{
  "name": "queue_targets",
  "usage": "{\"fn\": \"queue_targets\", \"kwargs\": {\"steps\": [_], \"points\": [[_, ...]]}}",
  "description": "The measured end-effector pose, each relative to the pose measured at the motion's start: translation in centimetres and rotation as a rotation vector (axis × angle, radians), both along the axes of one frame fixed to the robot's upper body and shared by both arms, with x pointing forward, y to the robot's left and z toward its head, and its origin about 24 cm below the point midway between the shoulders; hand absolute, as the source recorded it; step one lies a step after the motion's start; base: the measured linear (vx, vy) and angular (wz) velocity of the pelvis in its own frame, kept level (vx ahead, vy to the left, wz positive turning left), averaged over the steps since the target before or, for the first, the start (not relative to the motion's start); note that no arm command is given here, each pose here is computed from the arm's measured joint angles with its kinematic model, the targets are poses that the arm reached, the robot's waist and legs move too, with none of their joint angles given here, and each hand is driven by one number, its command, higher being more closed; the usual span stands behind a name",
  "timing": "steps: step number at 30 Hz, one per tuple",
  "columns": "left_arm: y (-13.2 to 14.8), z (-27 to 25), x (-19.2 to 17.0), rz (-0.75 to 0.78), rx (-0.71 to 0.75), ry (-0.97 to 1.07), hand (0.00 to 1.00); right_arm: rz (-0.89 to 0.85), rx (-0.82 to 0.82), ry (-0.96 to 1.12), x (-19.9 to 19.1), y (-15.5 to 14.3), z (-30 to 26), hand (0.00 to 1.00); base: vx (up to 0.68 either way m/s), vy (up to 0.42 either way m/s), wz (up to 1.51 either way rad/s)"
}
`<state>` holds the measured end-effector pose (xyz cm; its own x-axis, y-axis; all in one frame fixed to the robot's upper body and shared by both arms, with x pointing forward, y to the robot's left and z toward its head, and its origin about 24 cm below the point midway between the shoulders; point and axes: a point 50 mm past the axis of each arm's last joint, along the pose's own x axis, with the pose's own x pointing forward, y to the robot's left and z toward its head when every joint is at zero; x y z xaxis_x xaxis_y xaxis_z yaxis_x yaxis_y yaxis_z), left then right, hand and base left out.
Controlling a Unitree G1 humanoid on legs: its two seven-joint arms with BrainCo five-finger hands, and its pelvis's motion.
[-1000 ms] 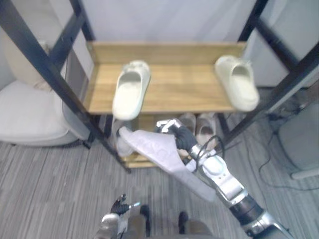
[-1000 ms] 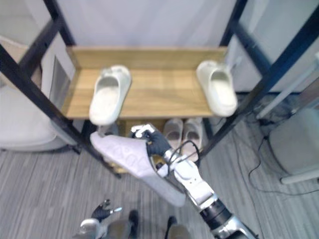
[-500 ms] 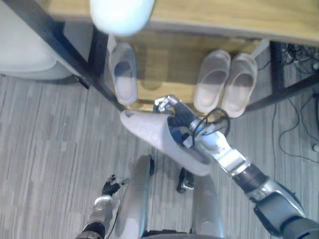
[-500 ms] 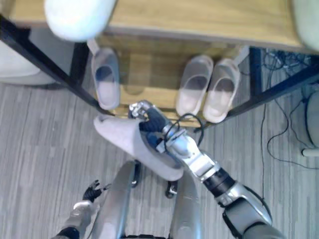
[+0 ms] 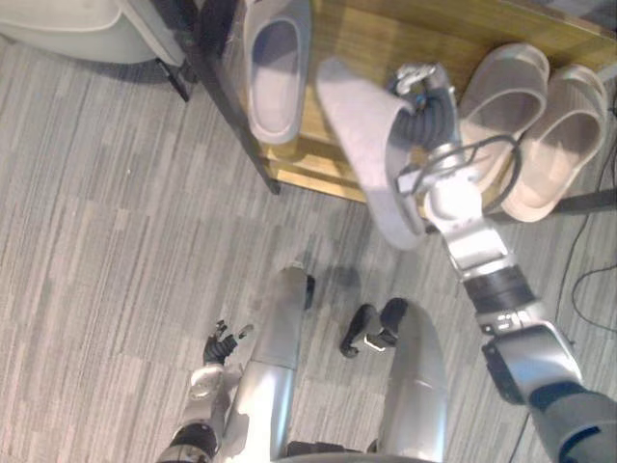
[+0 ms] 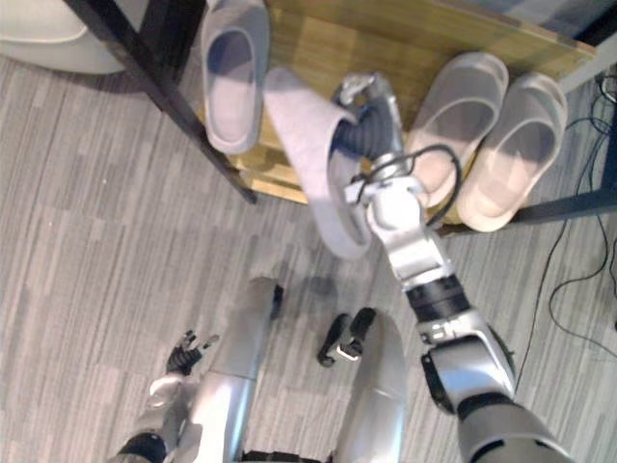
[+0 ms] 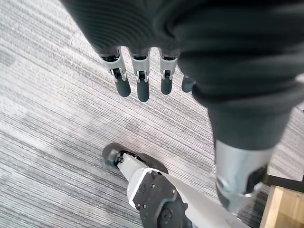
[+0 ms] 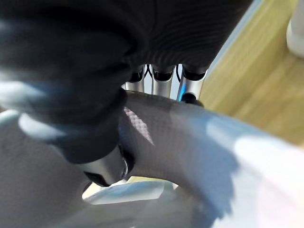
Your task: Organize the slippers on the shoe rack
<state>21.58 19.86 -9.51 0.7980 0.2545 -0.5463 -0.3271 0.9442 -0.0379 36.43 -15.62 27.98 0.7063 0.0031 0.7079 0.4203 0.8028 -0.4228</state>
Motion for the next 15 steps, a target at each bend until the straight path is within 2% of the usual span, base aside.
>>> {"fn": "queue_targets", "kwargs": {"steps": [7, 13, 14, 15], "points": [[-0.4, 0.6, 0.7, 0.002, 0.004, -0.030, 0.00, -0.146, 0.072, 0.066, 2.6, -1.7, 2.3, 1.00, -0.02, -0.049, 0.21], [-1.0, 0.8, 1.1, -0.019, 0.010, -0.034, 0.00, -0.204, 0.101, 0.073, 3.5, -1.4, 3.0, 1.00, -0.01, -0.028, 0.10], [-1.1, 0.8, 1.2, -0.016, 0.011, -0.036, 0.00, -0.209, 0.119, 0.079, 3.6, -1.5, 2.9, 0.00, -0.01, -0.005, 0.12], [-1.2, 0.9, 1.3, -0.019, 0.009, -0.040, 0.00, -0.229, 0.149, 0.094, 3.8, -1.9, 2.6, 0.00, -0.01, -0.004, 0.15]]}}
